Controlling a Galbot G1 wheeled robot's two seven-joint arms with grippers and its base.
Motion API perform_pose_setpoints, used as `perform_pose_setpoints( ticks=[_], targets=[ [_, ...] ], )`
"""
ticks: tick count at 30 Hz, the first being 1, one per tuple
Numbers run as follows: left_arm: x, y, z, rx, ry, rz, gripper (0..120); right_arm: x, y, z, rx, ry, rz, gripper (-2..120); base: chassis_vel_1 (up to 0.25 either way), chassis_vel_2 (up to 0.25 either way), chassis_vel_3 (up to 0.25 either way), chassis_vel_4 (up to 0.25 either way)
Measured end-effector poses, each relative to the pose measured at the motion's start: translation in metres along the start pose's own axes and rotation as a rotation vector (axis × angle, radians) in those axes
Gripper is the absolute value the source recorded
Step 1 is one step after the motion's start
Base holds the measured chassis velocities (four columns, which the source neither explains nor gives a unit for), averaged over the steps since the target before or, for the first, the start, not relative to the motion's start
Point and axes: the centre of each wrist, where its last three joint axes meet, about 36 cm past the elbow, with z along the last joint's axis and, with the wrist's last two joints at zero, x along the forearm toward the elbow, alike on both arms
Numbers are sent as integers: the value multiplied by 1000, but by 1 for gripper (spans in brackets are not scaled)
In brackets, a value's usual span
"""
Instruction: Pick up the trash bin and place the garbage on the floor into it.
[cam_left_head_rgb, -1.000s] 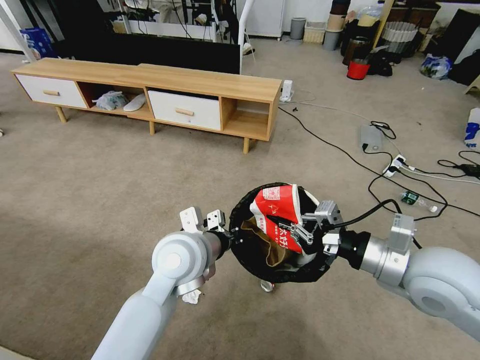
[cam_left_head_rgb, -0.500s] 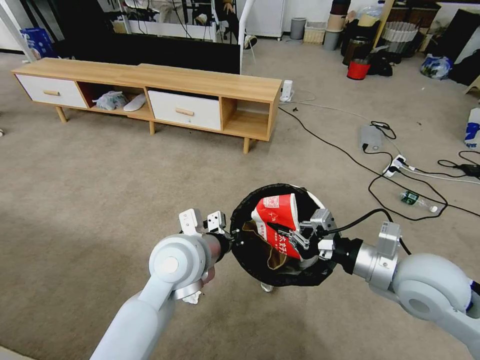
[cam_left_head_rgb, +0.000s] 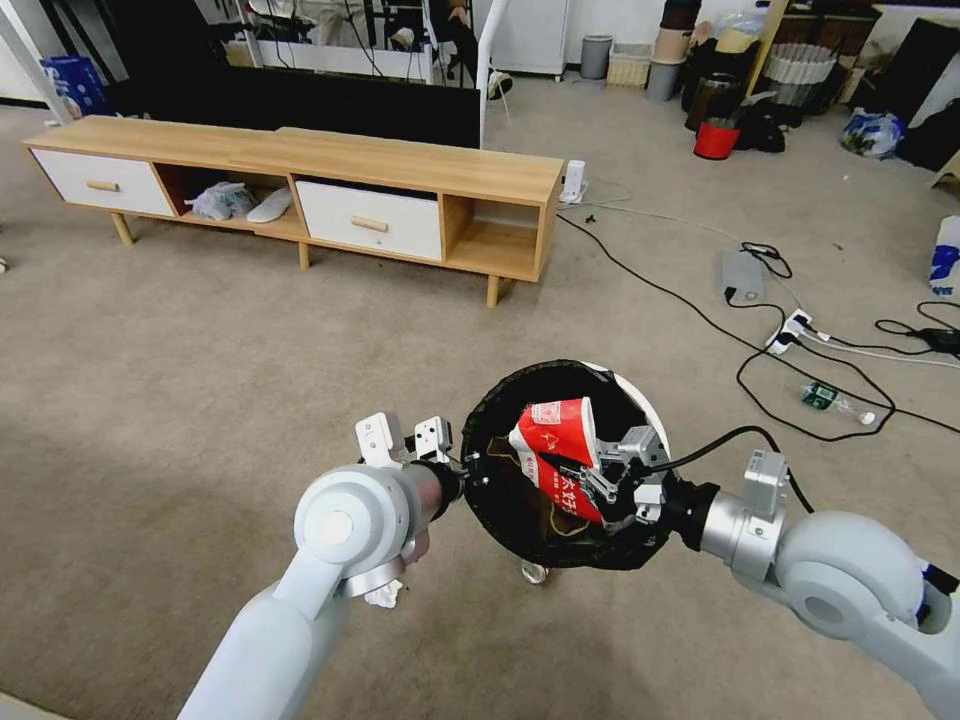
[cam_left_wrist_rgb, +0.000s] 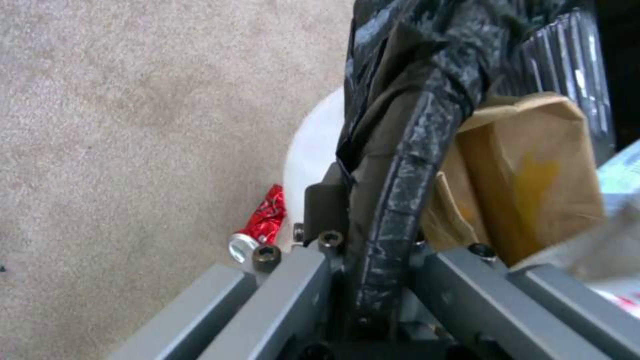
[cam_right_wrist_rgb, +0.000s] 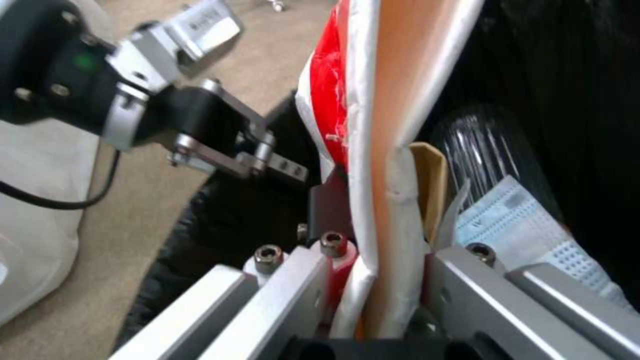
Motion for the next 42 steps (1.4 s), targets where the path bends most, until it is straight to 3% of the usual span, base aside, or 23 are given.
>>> perform_pose_setpoints(
  ticks=[22, 33, 42],
  targets=[
    [18, 5, 4, 23, 1, 25, 0, -12, -15, 19, -27, 9, 42, 0, 0, 0, 0, 0],
    [17, 3, 5, 38, 4, 39, 0, -16, -20, 26, -41, 10, 57, 0, 0, 0, 0, 0],
    [11, 0, 3, 50, 4, 43, 0, -15, -17, 26, -38, 8, 57, 27, 0, 0, 0, 0]
  ],
)
